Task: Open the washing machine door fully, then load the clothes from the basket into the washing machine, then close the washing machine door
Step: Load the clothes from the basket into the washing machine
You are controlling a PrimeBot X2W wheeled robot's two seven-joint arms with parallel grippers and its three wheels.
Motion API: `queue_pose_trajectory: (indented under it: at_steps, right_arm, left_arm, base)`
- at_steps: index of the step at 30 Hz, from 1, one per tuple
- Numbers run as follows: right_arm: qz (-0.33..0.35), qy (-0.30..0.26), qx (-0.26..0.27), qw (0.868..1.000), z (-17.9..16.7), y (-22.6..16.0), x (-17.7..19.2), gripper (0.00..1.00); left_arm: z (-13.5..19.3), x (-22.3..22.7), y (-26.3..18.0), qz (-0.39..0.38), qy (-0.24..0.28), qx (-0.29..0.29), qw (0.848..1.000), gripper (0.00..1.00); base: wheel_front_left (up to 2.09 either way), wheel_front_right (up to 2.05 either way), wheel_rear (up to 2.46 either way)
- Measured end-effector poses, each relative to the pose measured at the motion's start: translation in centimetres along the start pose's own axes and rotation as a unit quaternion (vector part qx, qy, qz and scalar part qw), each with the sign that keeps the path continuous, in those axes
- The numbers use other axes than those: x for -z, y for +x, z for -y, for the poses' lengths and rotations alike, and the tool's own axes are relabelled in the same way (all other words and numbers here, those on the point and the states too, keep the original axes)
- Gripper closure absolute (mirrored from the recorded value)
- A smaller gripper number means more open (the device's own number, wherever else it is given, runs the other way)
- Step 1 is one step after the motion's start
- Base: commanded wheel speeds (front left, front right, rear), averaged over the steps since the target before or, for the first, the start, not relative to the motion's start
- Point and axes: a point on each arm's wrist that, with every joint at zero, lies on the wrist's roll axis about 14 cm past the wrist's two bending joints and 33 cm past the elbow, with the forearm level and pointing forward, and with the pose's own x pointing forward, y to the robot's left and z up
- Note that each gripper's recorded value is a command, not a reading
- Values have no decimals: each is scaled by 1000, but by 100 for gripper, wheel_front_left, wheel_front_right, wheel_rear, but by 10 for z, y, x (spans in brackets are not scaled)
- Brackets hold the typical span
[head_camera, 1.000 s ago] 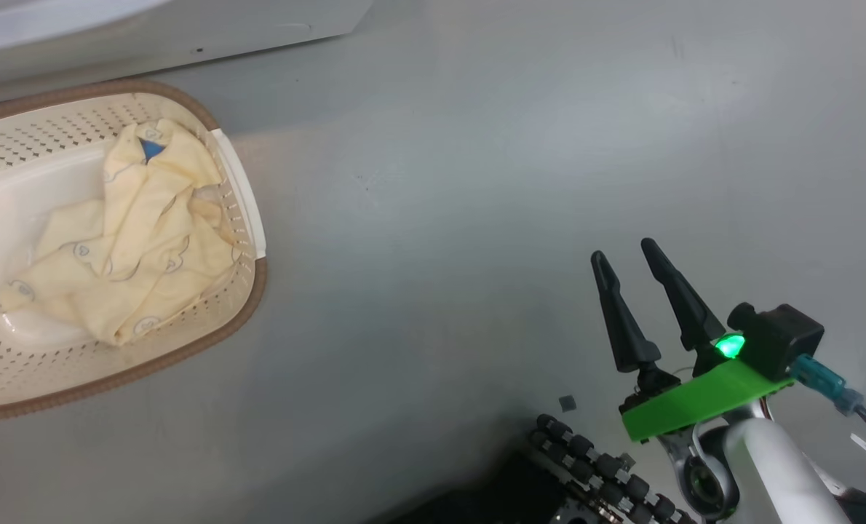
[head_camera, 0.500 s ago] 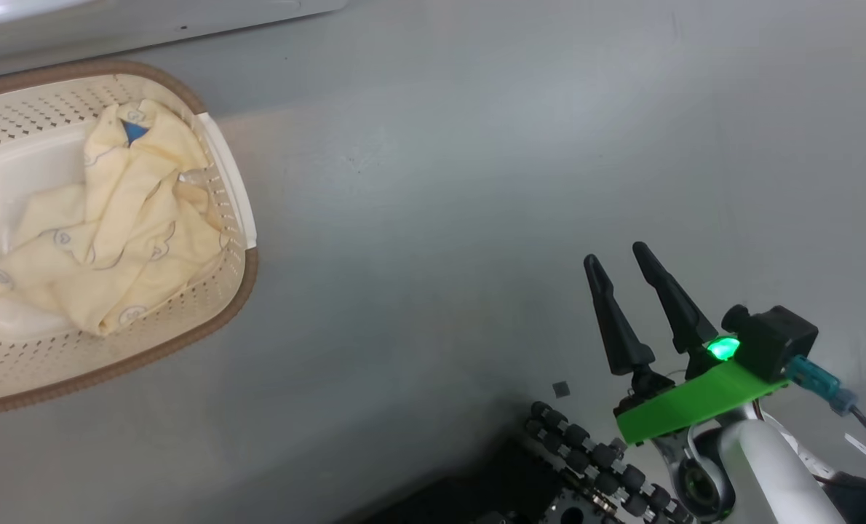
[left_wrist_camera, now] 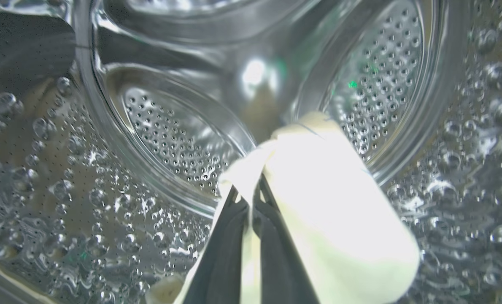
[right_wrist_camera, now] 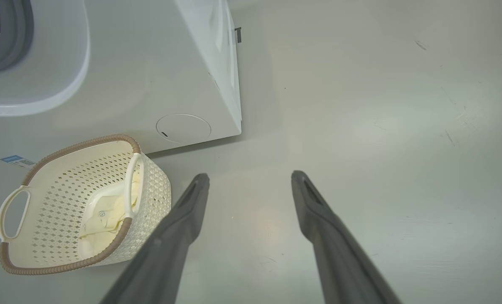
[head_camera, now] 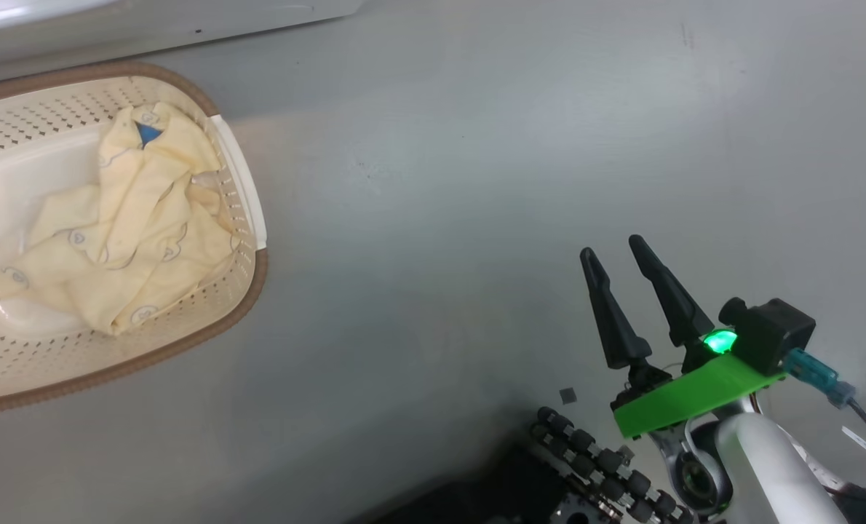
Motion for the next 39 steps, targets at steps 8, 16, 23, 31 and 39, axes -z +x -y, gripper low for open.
queue_pose_trajectory:
  at_steps: [8, 16, 23, 31, 39]
  right_arm:
    - [12, 2, -4, 1000, -2, -3, -8, 0]
    - [21, 5, -7, 1000, -4, -7, -14, 0]
    - [30, 8, -10, 999, -6, -7, -19, 0]
    - [46, 11, -18, 999, -9, -4, -28, 0]
    - [73, 5, -39, 997, -21, -3, -45, 0]
  left_arm:
    - [13, 28, -9, -112, 23, 35, 993, 60]
    - [30, 40, -22, -200, 23, 58, 978, 0]
    - [23, 43, -32, -246, 35, 49, 967, 0]
    - [19, 37, -46, -249, 27, 41, 967, 0]
    - [23, 23, -71, -233, -17, 38, 972, 0]
  base:
    - [0, 0, 0]
    - [0, 0, 0]
    - [0, 0, 0]
    - [0, 0, 0]
    - [0, 0, 0]
